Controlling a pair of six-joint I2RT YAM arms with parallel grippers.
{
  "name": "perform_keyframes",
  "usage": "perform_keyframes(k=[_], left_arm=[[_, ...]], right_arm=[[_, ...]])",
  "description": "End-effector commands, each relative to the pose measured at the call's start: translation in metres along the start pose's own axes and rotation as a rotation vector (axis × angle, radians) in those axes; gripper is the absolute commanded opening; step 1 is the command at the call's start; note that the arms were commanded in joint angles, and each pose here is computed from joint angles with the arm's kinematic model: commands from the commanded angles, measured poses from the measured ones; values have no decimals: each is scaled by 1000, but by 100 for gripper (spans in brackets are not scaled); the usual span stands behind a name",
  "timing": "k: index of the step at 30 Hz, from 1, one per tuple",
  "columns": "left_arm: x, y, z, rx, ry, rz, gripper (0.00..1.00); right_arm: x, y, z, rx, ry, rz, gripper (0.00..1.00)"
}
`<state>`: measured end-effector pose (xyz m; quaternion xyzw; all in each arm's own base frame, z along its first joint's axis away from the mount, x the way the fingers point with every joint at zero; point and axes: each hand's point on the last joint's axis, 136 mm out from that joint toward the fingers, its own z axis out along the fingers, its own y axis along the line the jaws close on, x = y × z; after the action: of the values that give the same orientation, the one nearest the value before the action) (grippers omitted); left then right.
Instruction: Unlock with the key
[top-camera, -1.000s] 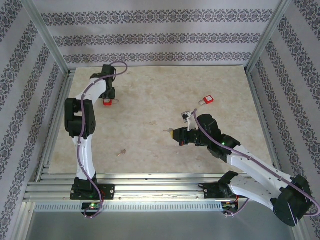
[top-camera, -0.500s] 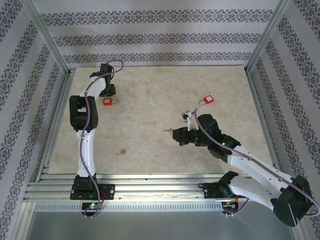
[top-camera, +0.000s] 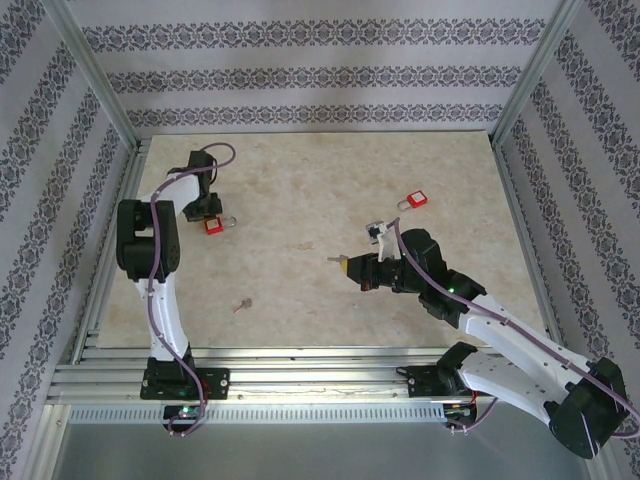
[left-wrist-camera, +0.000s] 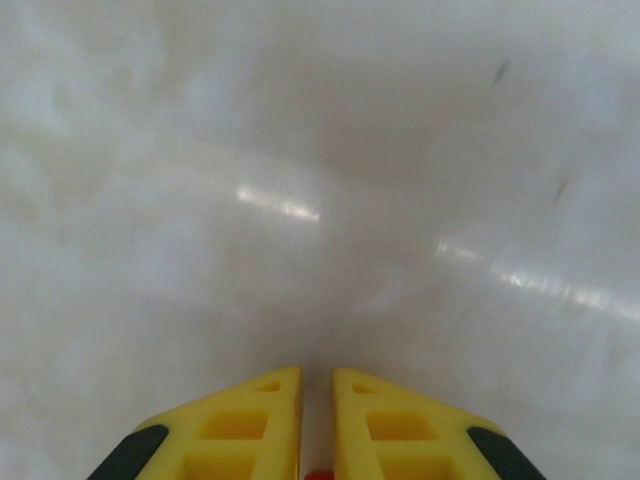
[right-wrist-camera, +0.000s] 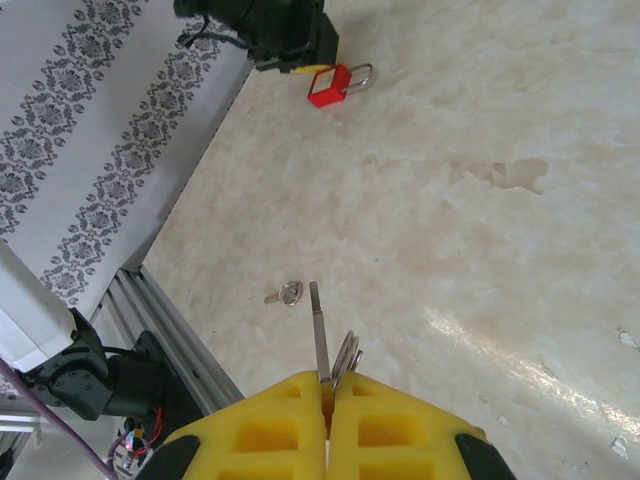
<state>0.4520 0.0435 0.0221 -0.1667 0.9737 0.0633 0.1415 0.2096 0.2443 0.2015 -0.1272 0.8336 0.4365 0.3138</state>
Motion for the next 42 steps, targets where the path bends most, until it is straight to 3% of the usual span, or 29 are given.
perform_keyframes(k=[1, 11, 18, 23, 25, 28, 31, 36, 42], left_arm=[[5, 5, -14, 33, -39, -85, 17], [48, 3, -38, 117, -52, -171, 18], [76, -34, -43, 242, -42, -153, 15], [83, -28, -57, 186, -78, -125, 16], [80, -18, -69, 145, -110, -101, 21], [77, -19, -81, 146, -117, -21, 59], [81, -31, -77, 142, -77, 91, 78], [87, -50, -59, 120, 2, 207, 81], [82, -51, -44, 42, 88, 289, 73]], right_arm=[[-2, 1, -3, -10, -27, -8, 0], [0, -3, -5, -4, -40, 1, 0], [1, -3, -2, -6, -32, -1, 0], [1, -3, -3, -7, -31, 8, 0], [1, -2, -4, -9, -35, 10, 0], [2, -3, -4, -7, -36, 8, 0], [0, -3, -2, -9, -35, 8, 0], [-3, 0, 0, -19, -37, 8, 0], [0, -1, -3, -13, -41, 13, 0]])
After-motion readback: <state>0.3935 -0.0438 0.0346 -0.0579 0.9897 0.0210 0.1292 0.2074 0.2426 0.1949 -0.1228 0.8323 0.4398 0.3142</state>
